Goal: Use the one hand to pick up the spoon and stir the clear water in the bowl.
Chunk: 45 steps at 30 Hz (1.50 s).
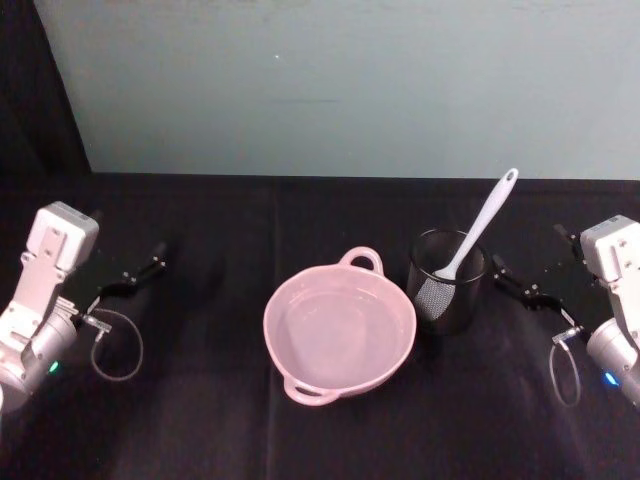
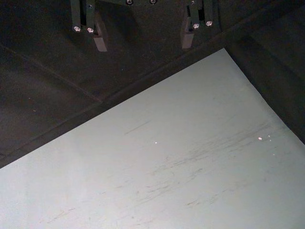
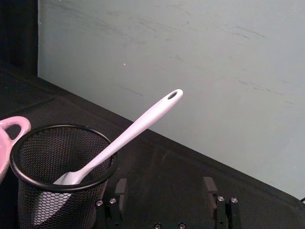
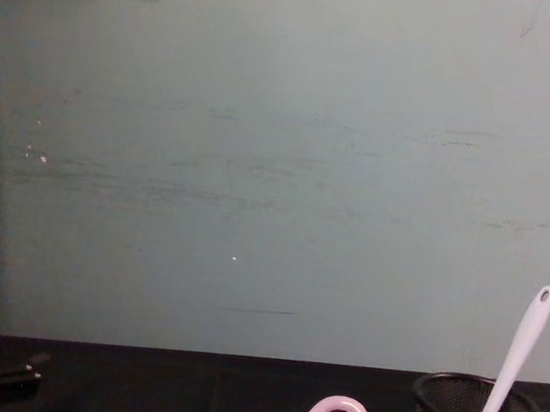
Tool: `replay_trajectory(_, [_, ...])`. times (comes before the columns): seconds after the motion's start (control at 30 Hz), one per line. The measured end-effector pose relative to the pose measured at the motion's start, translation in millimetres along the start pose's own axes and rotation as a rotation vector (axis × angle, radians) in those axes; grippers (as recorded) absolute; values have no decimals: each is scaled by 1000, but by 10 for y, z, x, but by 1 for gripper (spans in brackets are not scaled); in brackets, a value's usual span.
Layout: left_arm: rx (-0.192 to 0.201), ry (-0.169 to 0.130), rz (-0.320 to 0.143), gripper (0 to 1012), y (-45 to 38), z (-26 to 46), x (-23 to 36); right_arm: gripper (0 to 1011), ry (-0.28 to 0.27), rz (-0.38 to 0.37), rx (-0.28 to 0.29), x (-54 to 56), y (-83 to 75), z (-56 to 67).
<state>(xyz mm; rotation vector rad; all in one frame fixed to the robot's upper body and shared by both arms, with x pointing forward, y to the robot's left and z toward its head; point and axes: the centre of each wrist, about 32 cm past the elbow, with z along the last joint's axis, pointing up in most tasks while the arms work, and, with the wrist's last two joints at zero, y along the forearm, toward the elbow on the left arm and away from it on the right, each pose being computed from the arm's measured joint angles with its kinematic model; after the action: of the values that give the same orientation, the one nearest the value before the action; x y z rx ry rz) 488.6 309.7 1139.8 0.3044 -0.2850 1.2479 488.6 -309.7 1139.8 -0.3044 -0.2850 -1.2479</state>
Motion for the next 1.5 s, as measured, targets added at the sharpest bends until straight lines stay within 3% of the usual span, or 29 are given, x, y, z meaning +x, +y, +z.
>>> replay_trajectory(1.3, [0, 0, 0, 1005, 0, 0, 0, 1002, 0, 0, 0, 0, 0, 0])
replay_trajectory(1.5, [0, 0, 0, 1005, 0, 0, 0, 1002, -52, 0, 9, -22, -72, 87])
